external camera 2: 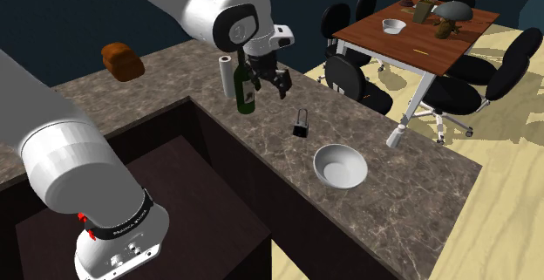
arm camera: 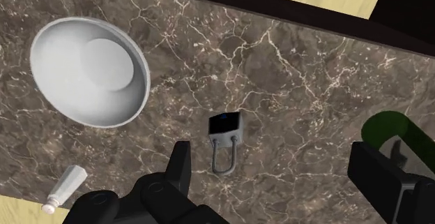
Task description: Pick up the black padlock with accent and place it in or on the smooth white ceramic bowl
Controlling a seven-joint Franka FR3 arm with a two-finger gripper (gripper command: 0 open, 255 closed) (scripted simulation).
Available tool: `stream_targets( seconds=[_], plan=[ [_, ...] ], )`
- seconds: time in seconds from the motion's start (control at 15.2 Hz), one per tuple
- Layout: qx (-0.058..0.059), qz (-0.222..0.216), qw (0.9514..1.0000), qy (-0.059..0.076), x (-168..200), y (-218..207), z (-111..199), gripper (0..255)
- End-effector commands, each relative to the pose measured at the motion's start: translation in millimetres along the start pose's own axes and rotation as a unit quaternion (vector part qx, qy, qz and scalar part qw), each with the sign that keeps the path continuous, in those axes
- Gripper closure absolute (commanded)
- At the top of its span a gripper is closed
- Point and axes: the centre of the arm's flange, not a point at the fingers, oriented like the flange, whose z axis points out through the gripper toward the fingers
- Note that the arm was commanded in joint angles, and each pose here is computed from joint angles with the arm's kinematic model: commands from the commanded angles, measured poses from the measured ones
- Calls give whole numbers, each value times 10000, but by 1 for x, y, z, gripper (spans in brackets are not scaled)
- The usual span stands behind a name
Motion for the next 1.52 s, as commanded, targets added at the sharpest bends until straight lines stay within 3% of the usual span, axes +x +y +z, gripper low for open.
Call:
stream_targets(
  seconds=[0.0, 1.25, 1.45],
  plan=[
    [-27, -102, 9999, 52, 8, -1, 27, 0],
    [-278, -1025, 9933, 451, 99, 9, 255, 0],
    [-285, -1054, 9929, 463, 103, 10, 272, 0]
  ],
)
